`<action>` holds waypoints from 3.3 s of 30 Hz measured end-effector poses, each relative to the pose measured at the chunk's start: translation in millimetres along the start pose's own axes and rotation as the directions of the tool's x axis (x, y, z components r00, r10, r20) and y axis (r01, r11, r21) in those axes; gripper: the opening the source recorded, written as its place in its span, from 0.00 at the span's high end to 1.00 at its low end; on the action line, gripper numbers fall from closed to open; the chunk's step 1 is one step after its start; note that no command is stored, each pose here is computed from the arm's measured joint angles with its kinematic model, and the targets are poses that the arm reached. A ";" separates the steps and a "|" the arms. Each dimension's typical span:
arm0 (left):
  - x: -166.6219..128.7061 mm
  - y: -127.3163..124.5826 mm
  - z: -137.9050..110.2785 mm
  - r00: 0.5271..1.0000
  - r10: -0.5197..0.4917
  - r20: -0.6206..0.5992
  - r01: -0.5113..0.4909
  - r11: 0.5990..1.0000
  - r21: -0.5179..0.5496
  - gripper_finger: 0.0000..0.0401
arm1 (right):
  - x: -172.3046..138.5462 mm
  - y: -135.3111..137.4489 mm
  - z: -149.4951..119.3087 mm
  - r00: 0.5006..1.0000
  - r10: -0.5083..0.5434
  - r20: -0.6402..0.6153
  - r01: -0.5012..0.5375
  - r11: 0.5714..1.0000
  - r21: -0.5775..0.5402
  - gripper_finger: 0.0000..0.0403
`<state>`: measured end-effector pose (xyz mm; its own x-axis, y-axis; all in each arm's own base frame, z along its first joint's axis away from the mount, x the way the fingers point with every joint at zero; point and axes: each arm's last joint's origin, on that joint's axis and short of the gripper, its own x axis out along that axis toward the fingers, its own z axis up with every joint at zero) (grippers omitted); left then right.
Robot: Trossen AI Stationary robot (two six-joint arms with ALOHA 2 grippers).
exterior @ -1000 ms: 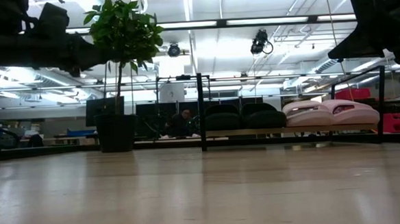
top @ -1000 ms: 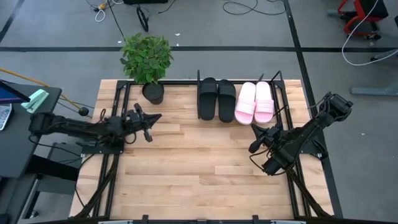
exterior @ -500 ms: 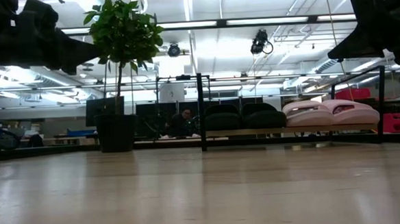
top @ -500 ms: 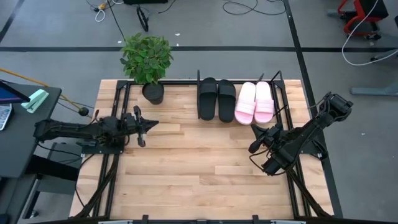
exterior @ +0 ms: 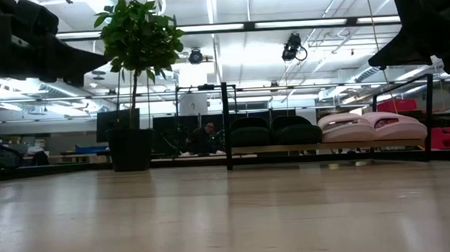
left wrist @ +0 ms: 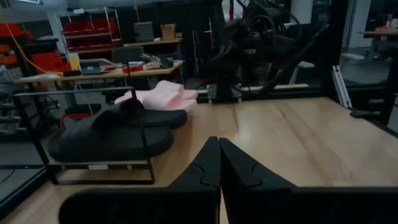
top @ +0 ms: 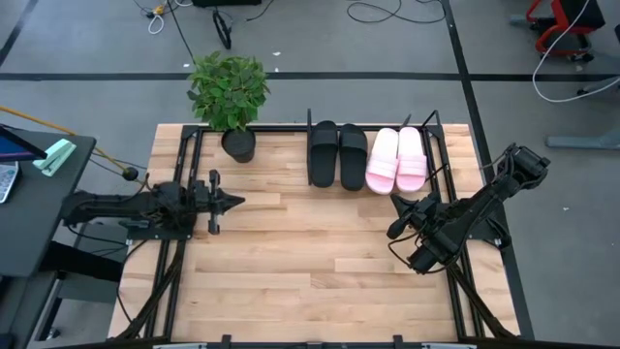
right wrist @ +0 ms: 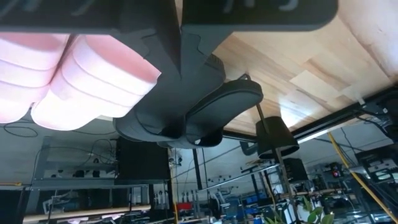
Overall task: Pick and place slides into the shelf
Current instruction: Return to Home Position
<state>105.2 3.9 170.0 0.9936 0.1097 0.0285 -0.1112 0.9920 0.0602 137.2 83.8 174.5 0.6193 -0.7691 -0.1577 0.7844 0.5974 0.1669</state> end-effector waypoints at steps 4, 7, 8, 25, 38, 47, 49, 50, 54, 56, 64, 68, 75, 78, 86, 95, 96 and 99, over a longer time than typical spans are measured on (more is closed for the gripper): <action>-2.0 -0.3 0.1 1.000 -0.019 0.005 0.019 1.000 -0.001 1.00 | 0.0 0.2 -0.1 1.000 0.001 0.000 -0.001 1.000 0.003 1.00; -3.4 -0.5 -0.8 1.000 -0.027 -0.001 0.027 1.000 0.001 1.00 | 0.0 0.2 -0.1 1.000 0.000 0.000 0.000 1.000 0.003 1.00; -3.9 -0.4 -1.5 1.000 -0.026 -0.007 0.026 1.000 0.002 1.00 | 0.0 0.2 -0.1 1.000 0.001 0.000 -0.001 1.000 0.004 1.00; -7.9 -0.1 -2.0 1.000 -0.030 -0.001 0.030 0.999 -0.018 1.00 | 0.0 0.2 -0.1 1.000 0.001 0.000 -0.001 1.000 0.002 1.00; -7.9 -0.8 -1.6 0.998 -0.055 0.004 0.055 0.998 -0.043 0.99 | 0.0 0.7 -0.4 1.000 0.002 -0.001 -0.002 1.000 -0.014 1.00; -7.9 -1.6 -1.4 0.997 -0.078 0.008 0.079 0.996 -0.047 0.98 | -0.9 -4.3 6.4 0.998 0.026 0.057 -0.024 0.999 -0.044 1.00; -7.9 -1.6 -1.4 0.997 -0.079 0.008 0.079 0.996 -0.048 0.97 | -1.4 -10.7 14.0 0.997 0.030 0.073 -0.025 0.997 -0.067 1.00; -7.9 -1.6 -1.4 0.997 -0.079 0.008 0.079 0.996 -0.049 0.97 | -1.8 -15.5 19.1 0.997 0.027 0.073 -0.021 0.997 -0.075 1.00; -7.9 -1.7 -1.5 0.997 -0.081 0.008 0.081 0.995 -0.051 0.99 | -4.0 -35.1 38.0 0.989 0.074 0.129 -0.073 0.997 -0.009 1.00; -7.9 -1.7 -1.5 0.997 -0.081 0.008 0.082 0.995 -0.051 0.99 | -4.1 -42.4 41.6 0.986 0.086 0.143 -0.096 0.994 0.061 1.00; -7.9 -1.7 -1.2 0.996 -0.084 0.011 0.084 0.995 -0.043 0.96 | -6.0 -45.9 20.9 0.981 0.134 0.137 -0.152 0.980 0.128 1.00; -7.9 -1.8 -0.8 0.996 -0.086 0.015 0.086 0.995 -0.043 0.99 | -3.2 -46.8 0.9 0.982 0.135 0.135 -0.160 0.966 0.201 1.00; -7.9 -1.7 -0.1 0.996 -0.085 0.022 0.086 0.996 -0.031 0.96 | -3.4 -24.8 -15.2 0.982 0.131 0.135 -0.162 0.955 0.249 1.00; -7.9 -1.7 0.0 0.996 -0.085 0.023 0.086 0.996 -0.024 0.99 | -4.3 -15.5 -12.9 0.984 0.129 0.127 -0.153 0.966 0.207 1.00; -7.9 -1.7 0.4 0.996 -0.084 0.028 0.084 0.996 -0.025 0.97 | -3.0 2.3 -10.3 0.989 0.135 0.067 -0.147 0.960 0.237 1.00; -7.9 -1.6 0.3 0.996 -0.082 0.026 0.083 0.996 -0.024 0.96 | 41.4 46.9 14.3 0.927 0.363 -0.094 -0.359 0.932 0.055 1.00; -7.9 -1.6 0.3 0.996 -0.082 0.026 0.083 0.996 -0.024 0.96 | 49.4 47.6 18.9 0.912 0.399 -0.093 -0.398 0.917 0.025 1.00; -7.9 -1.6 0.0 0.996 -0.082 0.024 0.083 0.996 -0.024 0.98 | 67.1 39.5 36.0 0.894 0.442 -0.071 -0.445 0.895 -0.037 1.00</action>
<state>97.5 1.4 169.7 0.9986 0.0260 0.0469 -0.0278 0.9989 0.0380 208.6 47.5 205.5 0.9030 -0.4073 -0.1367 0.4272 0.8854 0.1832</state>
